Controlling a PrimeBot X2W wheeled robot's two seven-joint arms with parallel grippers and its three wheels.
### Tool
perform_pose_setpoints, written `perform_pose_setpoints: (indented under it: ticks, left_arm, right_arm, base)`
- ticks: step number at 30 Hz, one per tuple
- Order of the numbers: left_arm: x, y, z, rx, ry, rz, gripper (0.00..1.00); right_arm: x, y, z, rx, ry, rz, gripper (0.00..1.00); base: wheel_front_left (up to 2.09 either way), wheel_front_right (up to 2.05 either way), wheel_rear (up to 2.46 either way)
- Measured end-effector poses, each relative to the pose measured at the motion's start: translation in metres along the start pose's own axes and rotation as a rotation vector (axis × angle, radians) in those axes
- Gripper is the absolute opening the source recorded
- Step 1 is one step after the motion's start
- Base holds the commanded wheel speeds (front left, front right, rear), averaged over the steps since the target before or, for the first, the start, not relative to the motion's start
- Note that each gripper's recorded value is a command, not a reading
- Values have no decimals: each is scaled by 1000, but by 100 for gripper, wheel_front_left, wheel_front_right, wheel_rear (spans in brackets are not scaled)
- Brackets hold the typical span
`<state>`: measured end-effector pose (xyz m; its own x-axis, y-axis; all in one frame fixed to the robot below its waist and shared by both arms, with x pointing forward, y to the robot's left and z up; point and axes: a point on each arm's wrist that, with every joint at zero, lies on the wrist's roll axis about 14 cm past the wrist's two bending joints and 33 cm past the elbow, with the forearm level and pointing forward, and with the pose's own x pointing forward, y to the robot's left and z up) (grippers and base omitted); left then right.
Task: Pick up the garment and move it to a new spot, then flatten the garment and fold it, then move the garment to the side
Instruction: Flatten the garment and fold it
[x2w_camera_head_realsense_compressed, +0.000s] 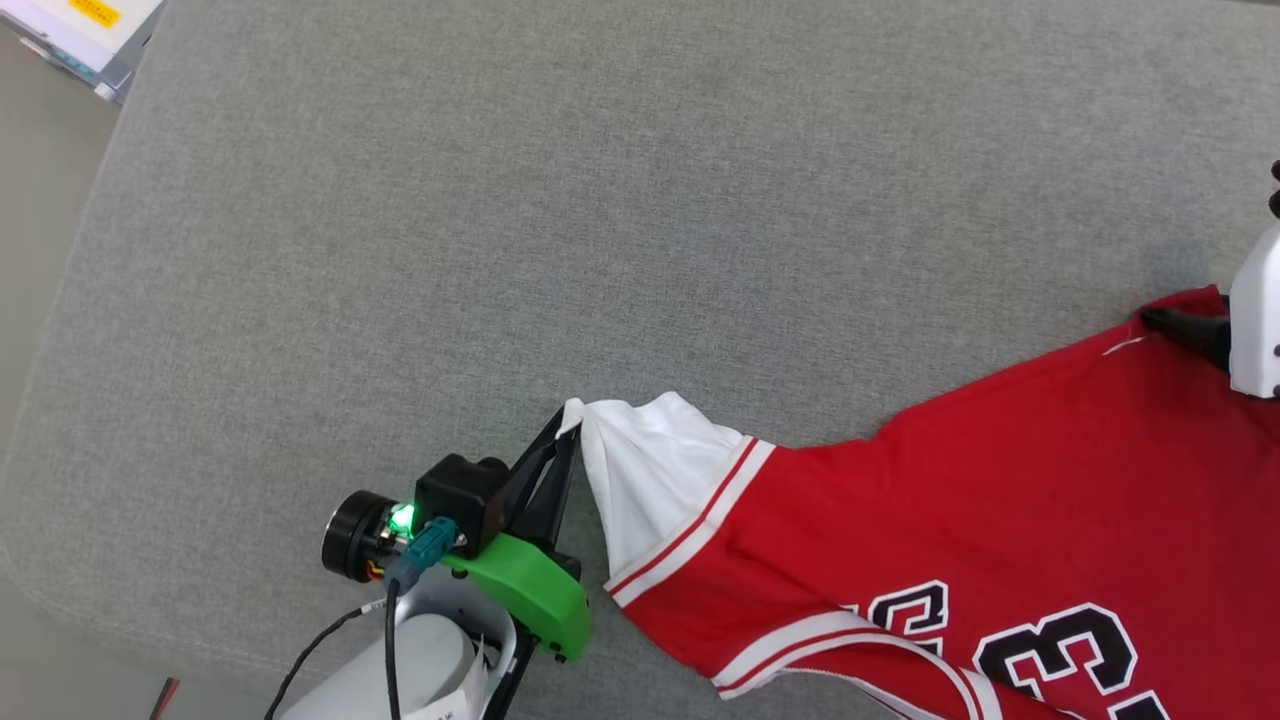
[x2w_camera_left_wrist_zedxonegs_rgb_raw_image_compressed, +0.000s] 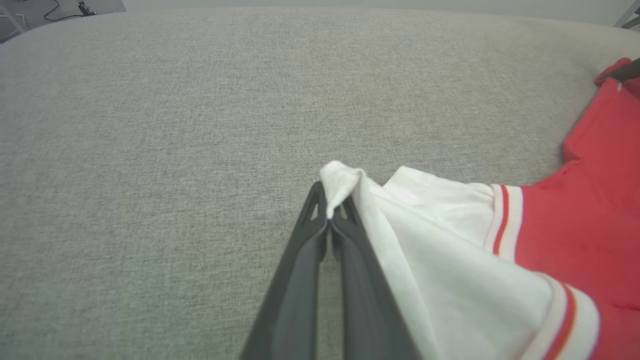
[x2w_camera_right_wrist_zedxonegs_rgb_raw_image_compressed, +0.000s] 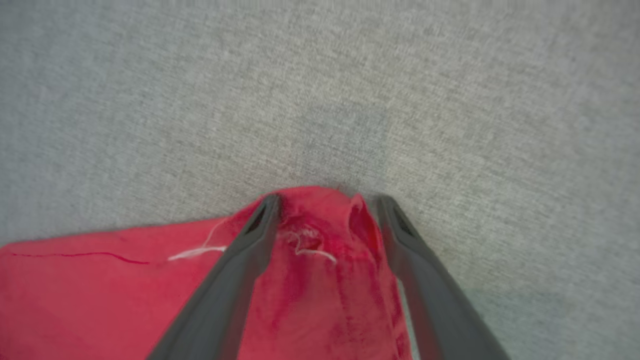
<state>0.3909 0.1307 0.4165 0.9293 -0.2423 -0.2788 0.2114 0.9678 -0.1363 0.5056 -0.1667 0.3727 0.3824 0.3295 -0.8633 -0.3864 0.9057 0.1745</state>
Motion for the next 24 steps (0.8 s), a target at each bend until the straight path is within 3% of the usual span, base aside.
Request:
perform_pose_setpoints:
  ticks: [4,5,6,7,16,24]
  left_arm:
    - [-1,3,-5,-6,13,11,0]
    - [-1,2,-5,-7,12,11,0]
    - [-1,2,-5,-8,12,10,0]
    - [-1,1,-4,-6,9,8,0]
    - [-8,-2,13,16,-40,-5,0]
    - [-21,-1,51,61,-147,-11,0]
  right_arm:
    - [11,1,-8,-5,26,6,100]
    - [11,2,-9,-4,27,9,86]
    - [11,1,-9,-8,23,8,32]
    - [9,0,-7,-10,0,1,0]
    - [-17,10,20,-43,-226,-6,0]
    - [-81,13,51,-105,-520,-32,0]
  base:
    - [0,0,0]
    - [0,0,0]
    - [0,0,0]
    - [0,0,0]
    - [0,0,0]
    - [0,0,0]
